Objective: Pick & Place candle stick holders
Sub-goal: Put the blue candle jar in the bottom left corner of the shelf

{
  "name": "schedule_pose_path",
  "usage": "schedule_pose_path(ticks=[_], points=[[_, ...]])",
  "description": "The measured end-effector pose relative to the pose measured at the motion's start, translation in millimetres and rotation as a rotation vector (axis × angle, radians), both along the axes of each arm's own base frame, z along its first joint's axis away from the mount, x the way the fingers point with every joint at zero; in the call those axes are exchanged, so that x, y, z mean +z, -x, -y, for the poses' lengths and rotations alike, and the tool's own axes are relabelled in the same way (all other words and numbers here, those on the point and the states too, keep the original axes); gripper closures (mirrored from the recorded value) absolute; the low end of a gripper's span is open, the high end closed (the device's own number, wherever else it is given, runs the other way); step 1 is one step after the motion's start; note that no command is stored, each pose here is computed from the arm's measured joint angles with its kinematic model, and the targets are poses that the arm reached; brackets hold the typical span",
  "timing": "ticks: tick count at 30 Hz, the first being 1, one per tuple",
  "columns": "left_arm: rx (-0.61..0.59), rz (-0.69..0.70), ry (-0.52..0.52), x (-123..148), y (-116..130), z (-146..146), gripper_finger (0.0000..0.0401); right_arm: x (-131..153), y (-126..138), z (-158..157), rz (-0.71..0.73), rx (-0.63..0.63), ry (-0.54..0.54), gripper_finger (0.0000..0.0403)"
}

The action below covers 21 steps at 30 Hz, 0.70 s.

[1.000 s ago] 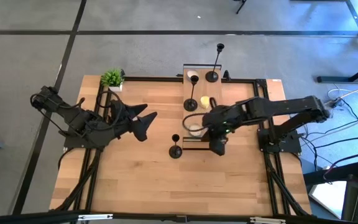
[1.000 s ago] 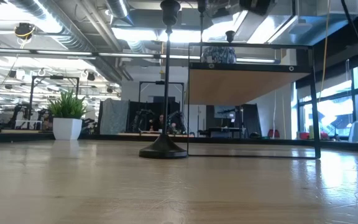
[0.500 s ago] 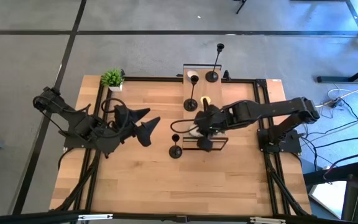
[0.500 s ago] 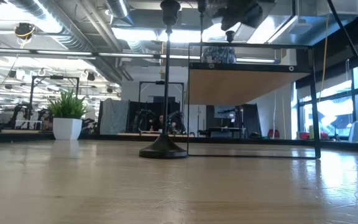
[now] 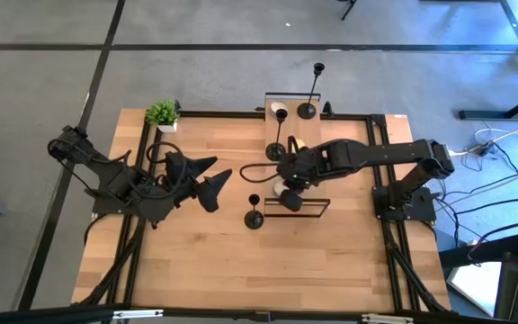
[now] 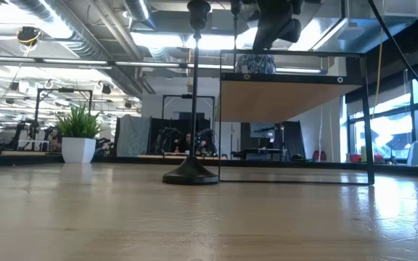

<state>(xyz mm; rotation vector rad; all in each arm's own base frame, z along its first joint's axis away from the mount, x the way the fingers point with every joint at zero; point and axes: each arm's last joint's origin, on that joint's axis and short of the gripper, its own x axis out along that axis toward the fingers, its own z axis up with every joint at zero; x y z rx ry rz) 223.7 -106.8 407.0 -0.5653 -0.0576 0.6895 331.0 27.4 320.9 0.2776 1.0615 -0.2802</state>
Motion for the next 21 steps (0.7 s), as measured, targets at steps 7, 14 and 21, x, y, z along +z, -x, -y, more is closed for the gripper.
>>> schedule_pose_path(ticks=[7, 14, 21], points=[[0.002, 0.005, 0.006, 0.0, 0.0, 0.0, 0.0068, -0.8, 1.1, 1.5, -0.013, -0.020, 0.022, 0.0403], [0.002, 0.005, 0.007, 0.0, 0.0, 0.0, 0.0068, -4.3, -2.1, 0.8, -0.018, -0.024, 0.015, 0.0403], [0.002, 0.006, 0.007, 0.0, 0.0, 0.0, 0.0068, -10.6, -5.0, 0.9, -0.046, -0.028, 0.026, 0.0403]])
